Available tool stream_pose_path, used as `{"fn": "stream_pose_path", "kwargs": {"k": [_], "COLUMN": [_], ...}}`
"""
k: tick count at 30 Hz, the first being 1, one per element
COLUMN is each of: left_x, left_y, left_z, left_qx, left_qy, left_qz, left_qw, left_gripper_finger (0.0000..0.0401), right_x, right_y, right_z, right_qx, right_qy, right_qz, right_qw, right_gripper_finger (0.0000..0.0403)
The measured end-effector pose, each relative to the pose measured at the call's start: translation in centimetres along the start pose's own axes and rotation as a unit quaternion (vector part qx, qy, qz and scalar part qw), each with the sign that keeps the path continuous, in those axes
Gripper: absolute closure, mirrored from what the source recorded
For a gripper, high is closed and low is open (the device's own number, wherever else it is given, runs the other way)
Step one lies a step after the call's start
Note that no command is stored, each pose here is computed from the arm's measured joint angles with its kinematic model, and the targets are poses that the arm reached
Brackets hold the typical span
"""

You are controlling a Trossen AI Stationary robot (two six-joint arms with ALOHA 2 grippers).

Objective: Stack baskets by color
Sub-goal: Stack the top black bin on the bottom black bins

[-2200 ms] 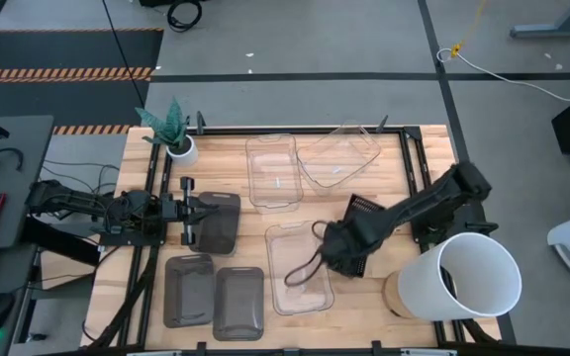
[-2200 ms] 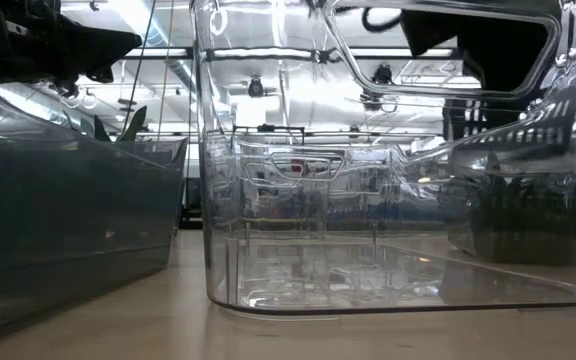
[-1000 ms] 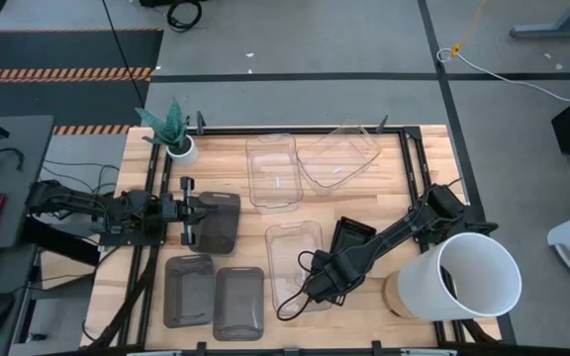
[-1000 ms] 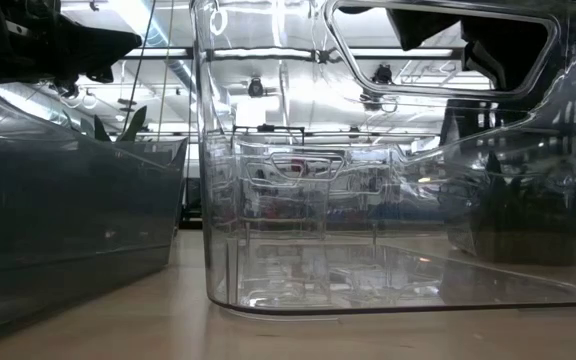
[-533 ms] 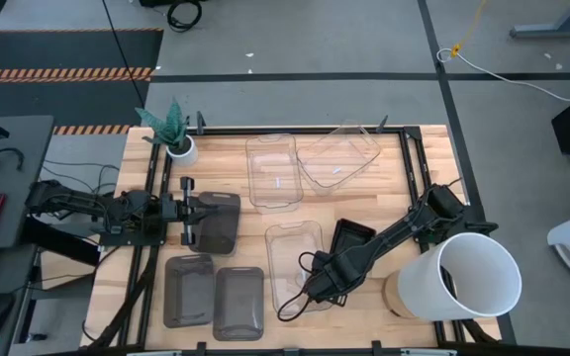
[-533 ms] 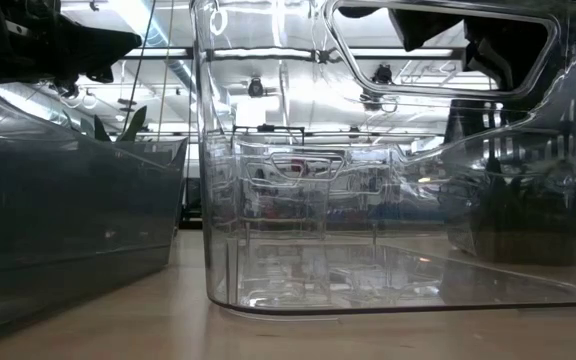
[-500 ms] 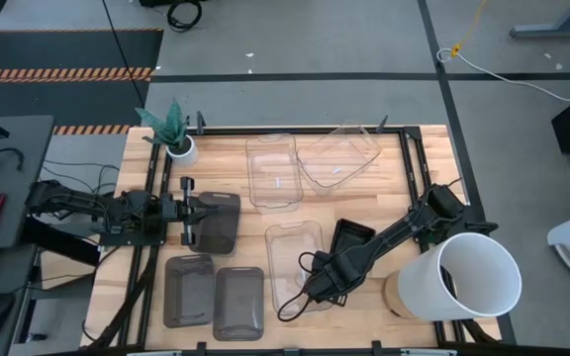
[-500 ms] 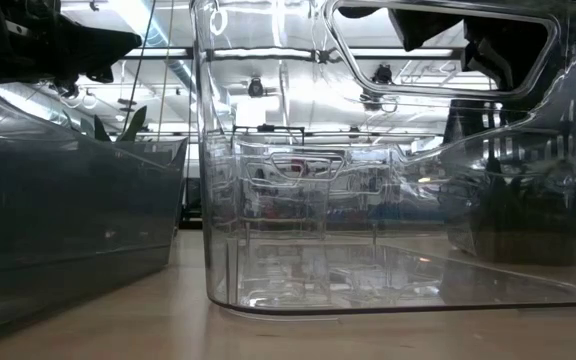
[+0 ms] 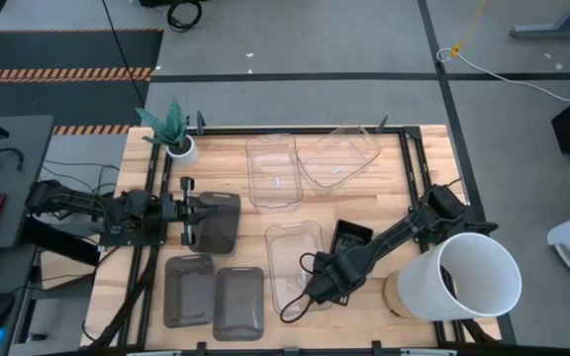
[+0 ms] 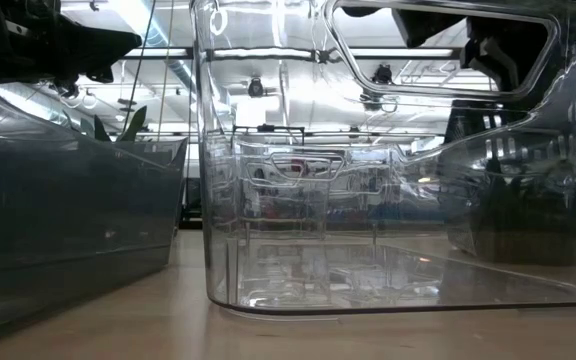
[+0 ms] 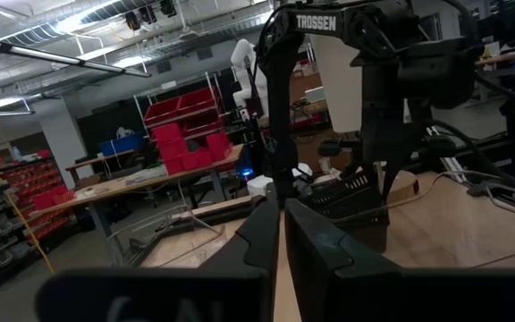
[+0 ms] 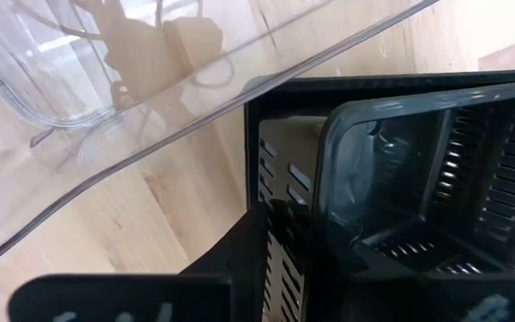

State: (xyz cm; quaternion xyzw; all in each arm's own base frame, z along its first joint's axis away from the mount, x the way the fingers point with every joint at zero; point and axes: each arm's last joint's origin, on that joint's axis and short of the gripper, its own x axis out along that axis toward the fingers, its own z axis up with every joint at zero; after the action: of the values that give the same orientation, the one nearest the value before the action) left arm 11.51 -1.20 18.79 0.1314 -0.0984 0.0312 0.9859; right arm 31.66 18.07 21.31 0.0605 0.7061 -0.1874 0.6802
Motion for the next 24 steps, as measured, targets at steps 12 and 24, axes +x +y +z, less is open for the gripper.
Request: {"fn": "stream_pose_path", "kwargs": {"k": [12,24], "left_x": [0.0,0.0], "left_y": [0.0,0.0], "left_z": [0.0,0.0], "left_qx": [0.0,0.0], "left_qy": [0.0,0.0], "left_qz": [0.0,0.0], "left_qw": [1.0,1.0], "left_gripper_finger": [0.0373,0.0367], "right_x": [-0.1,2.5], "right_y": [0.2,0.1], "right_z": [-0.6,-1.2], "right_qx": [0.013,0.008], "right_qy": [-0.021,0.005], "right_qz": [-0.026,-0.028], "right_qw": [0.999,1.0], "right_gripper_finger": [0.0344,0.0354]}}
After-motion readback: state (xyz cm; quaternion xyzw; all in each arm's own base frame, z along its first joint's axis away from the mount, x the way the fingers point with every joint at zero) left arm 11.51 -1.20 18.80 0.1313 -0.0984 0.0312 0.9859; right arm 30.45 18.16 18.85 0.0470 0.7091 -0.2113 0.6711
